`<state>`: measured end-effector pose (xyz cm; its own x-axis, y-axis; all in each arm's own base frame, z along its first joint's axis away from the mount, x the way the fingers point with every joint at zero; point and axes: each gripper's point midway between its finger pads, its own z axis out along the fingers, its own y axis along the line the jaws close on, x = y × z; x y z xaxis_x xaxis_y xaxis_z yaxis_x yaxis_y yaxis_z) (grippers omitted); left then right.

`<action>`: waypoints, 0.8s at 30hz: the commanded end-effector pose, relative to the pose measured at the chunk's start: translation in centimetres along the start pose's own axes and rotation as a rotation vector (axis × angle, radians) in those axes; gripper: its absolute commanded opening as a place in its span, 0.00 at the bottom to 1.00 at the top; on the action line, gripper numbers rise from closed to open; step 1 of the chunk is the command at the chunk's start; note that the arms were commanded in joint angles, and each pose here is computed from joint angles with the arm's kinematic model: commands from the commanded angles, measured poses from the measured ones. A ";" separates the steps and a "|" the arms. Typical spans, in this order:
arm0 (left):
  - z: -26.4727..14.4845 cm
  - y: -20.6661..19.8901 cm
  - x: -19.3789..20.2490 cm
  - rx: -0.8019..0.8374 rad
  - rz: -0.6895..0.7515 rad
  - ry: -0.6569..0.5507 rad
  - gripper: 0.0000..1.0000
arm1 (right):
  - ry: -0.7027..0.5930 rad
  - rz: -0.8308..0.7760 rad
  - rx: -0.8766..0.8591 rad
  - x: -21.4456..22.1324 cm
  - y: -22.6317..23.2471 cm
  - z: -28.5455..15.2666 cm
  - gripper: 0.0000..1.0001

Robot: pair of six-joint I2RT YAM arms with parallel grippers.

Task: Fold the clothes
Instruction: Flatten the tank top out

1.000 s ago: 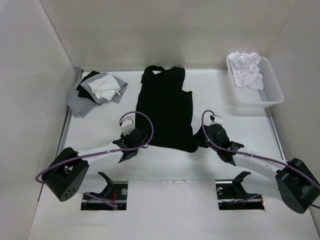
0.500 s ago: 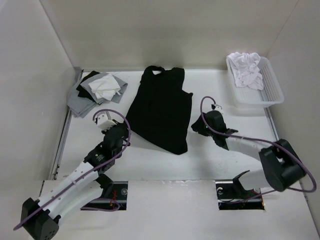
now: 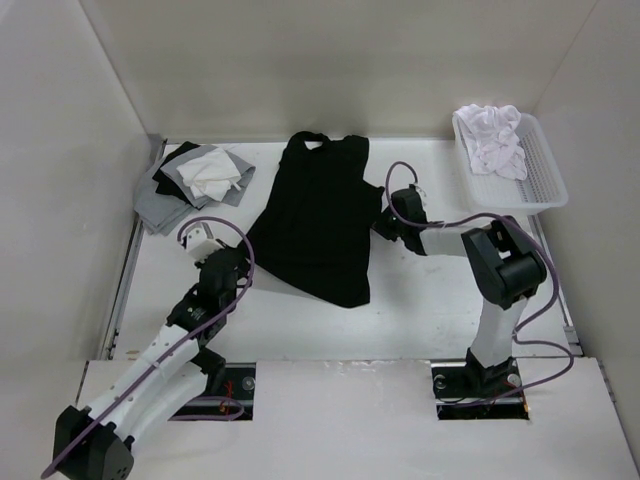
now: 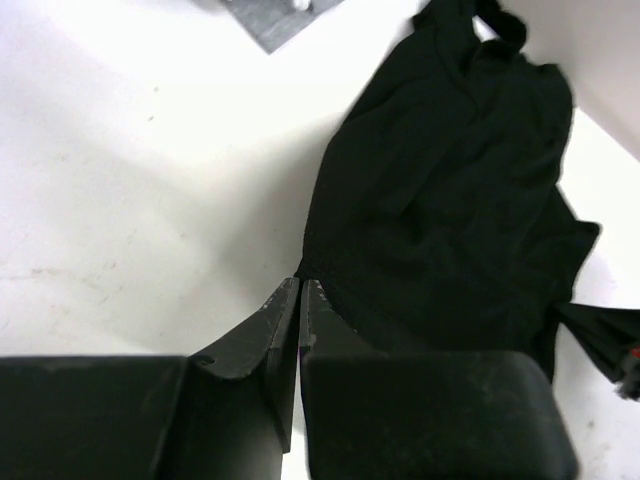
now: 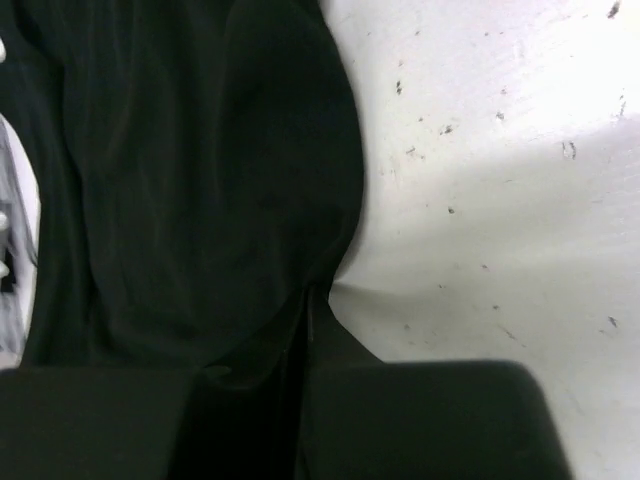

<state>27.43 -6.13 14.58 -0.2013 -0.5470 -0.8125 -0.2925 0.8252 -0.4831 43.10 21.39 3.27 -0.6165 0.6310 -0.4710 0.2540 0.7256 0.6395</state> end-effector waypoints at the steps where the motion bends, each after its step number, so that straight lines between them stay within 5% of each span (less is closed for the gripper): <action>1: 0.1 -2.4 -1.9 0.101 -0.044 -0.045 0.01 | -0.068 0.053 -0.070 -2.9 2.7 -0.7 0.00; 5: -0.3 -3.0 -3.4 0.126 -0.056 -0.078 0.01 | -0.174 -0.059 -0.103 -5.4 4.1 -6.3 0.00; 17: -1.3 -2.6 -5.3 0.124 -0.072 -0.121 0.01 | -0.135 -0.263 -0.201 0.1 4.3 -21.2 0.00; 20: -1.4 -2.3 -5.7 0.113 -0.071 -0.136 0.01 | -0.145 -0.266 -0.220 0.2 3.9 -22.6 0.01; 24: -0.5 -2.1 -5.5 0.094 -0.081 -0.128 0.01 | -0.150 -0.220 -0.146 -2.3 1.7 -18.1 0.00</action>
<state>27.85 -4.93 17.91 -0.1053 -0.5799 -0.8079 -0.2349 0.8039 -0.5464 28.93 17.76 19.56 -0.5078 0.5111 -0.6935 -0.0647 0.7801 0.6223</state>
